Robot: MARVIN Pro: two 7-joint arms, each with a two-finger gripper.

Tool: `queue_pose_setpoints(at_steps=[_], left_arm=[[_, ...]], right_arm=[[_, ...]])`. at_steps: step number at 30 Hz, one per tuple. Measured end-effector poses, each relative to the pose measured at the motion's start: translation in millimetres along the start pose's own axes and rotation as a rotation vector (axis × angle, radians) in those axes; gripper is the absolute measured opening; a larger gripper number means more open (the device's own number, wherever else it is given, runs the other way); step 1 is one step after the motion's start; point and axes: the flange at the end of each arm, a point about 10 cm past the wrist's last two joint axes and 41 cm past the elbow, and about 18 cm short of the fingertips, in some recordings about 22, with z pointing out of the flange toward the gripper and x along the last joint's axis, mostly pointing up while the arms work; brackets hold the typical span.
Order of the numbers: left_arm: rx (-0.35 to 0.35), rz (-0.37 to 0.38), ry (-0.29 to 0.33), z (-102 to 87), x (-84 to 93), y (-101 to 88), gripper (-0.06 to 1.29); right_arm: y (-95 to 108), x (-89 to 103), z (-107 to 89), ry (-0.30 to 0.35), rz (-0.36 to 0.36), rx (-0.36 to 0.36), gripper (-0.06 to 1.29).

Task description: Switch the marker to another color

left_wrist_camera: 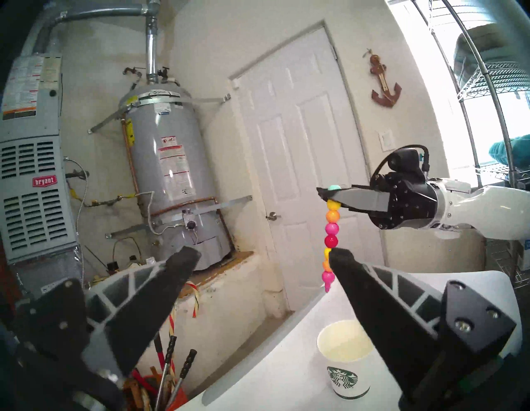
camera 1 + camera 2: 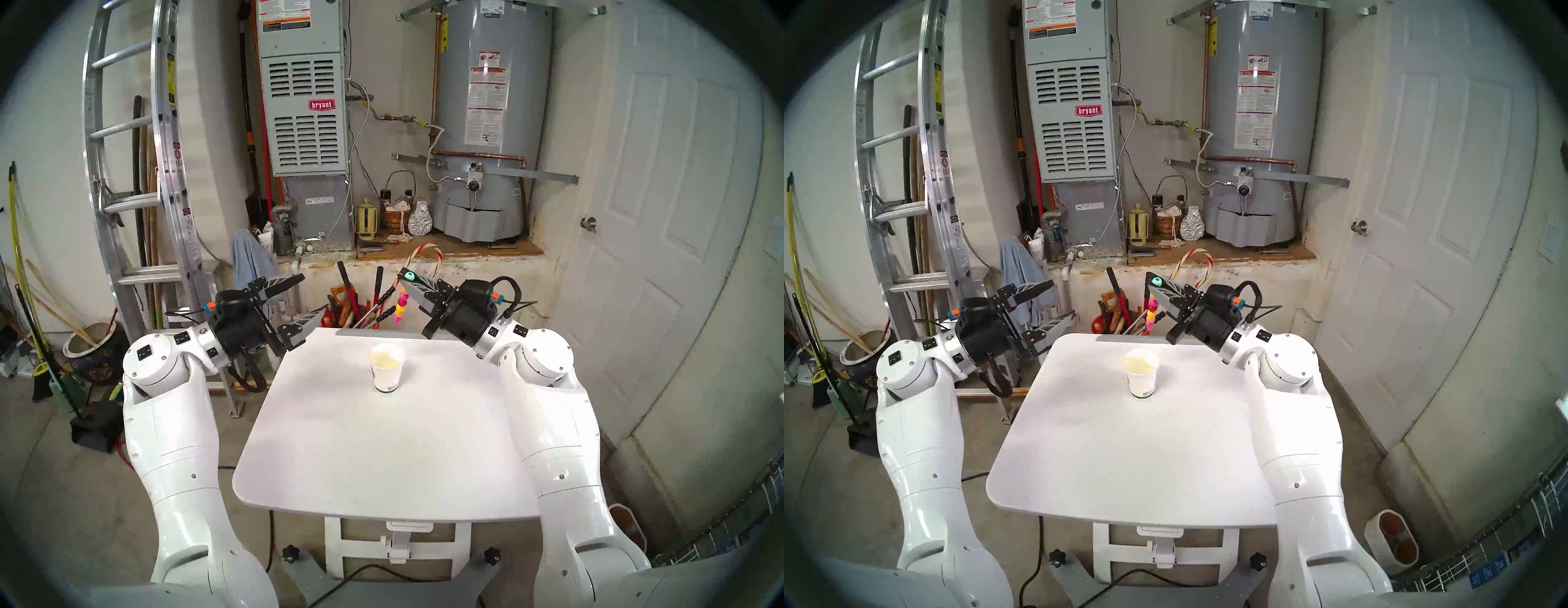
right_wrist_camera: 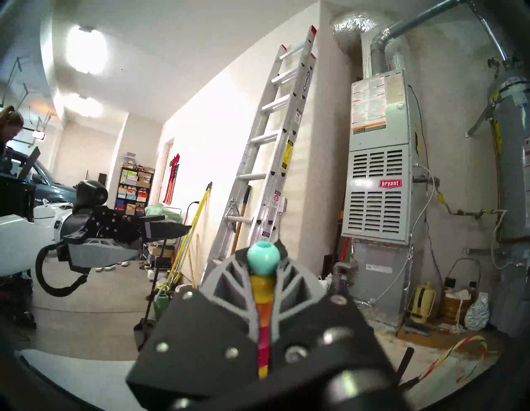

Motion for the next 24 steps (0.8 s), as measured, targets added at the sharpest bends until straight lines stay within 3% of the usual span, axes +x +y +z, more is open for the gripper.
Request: queue_pose_setpoints(at_steps=[9, 19, 24], left_arm=[[0.034, -0.020, 0.012, 1.2, 1.8, 1.1, 1.27], [0.023, -0.018, 0.014, 6.1, 8.7, 4.0, 1.27], [0.017, -0.017, 0.013, 9.0, 10.5, 5.0, 1.27]], right_arm=[[-10.9, -16.3, 2.5, -0.026, 0.015, -0.001, 0.03], [-14.3, -28.6, -0.8, -0.047, 0.032, -0.012, 0.03], [-21.6, -45.4, -3.2, -0.073, 0.052, -0.013, 0.03]])
